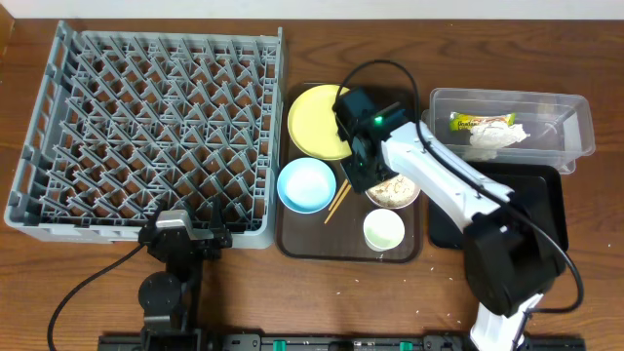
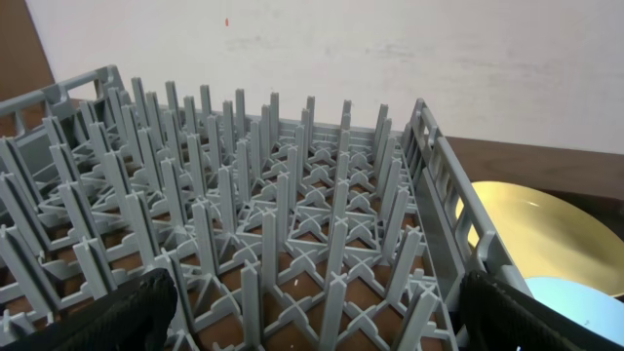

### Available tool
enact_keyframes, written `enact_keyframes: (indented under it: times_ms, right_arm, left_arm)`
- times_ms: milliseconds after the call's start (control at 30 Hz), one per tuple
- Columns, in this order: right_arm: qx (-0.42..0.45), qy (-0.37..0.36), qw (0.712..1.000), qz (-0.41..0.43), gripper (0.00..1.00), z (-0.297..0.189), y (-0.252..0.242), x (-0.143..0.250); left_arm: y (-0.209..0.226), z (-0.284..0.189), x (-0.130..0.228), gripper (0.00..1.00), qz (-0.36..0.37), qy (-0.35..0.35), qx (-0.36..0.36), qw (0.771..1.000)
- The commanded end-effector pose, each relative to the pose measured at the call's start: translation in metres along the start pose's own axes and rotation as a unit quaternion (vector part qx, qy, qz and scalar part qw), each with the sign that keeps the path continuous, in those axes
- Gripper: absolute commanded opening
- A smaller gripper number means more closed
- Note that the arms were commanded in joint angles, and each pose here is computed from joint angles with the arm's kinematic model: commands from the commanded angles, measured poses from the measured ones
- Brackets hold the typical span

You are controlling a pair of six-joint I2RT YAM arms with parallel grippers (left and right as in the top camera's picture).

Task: Sort waste into correct bins and load items into the dishwasher
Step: 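Grasp the pink rice bowl with the right gripper, then tip the pink bowl over the black tray to empty the rice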

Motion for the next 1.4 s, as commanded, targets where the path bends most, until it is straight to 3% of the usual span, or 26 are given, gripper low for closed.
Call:
enact_keyframes:
  times_ms: [0, 267, 300, 367, 467, 700, 967, 1200, 1367]
  right_arm:
    - [0.002, 0.025, 1.0, -0.016, 0.42, 0.013, 0.003, 0.007]
    - [-0.011, 0.041, 0.999, -0.024, 0.4, 0.027, 0.017, 0.019]
    - [-0.005, 0.041, 0.999, -0.017, 0.35, 0.031, 0.016, 0.02]
    - [-0.001, 0.042, 0.999, -0.007, 0.13, 0.032, 0.014, 0.022]
    - [0.0, 0.039, 0.999, -0.007, 0.01, 0.032, 0.014, 0.02]
    - [0.0, 0.028, 1.0, -0.006, 0.01, 0.014, 0.013, 0.011]
    - [-0.01, -0.088, 0.996, 0.024, 0.01, -0.095, -0.01, -0.007]
    - [-0.096, -0.172, 0.978, 0.068, 0.01, -0.177, -0.054, 0.043]
    - [-0.133, -0.206, 0.963, 0.114, 0.01, -0.177, -0.087, 0.085]
  left_arm:
    - [0.005, 0.001, 0.014, 0.94, 0.003, 0.019, -0.01, 1.0]
    - [0.005, 0.001, 0.014, 0.94, 0.003, 0.019, -0.01, 1.0]
    - [0.005, 0.001, 0.014, 0.94, 0.003, 0.019, -0.01, 1.0]
    - [0.005, 0.001, 0.014, 0.94, 0.003, 0.019, -0.009, 1.0]
    - [0.005, 0.001, 0.014, 0.94, 0.003, 0.019, -0.01, 1.0]
    - [0.005, 0.001, 0.014, 0.94, 0.003, 0.019, -0.01, 1.0]
    - [0.005, 0.001, 0.014, 0.94, 0.003, 0.019, -0.009, 1.0]
    - [0.005, 0.001, 0.014, 0.94, 0.003, 0.019, -0.01, 1.0]
    - [0.005, 0.001, 0.014, 0.94, 0.003, 0.019, -0.01, 1.0]
Point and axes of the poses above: each gripper's point midway between its finger pads, its own z axis out along the fingers, its own y axis along the line the jaws close on, x = y × z, the point moved 1 cm from there along -z, back along the fingers, and after that the axes turned 7 degrees about -z, right-handed, at the moved point
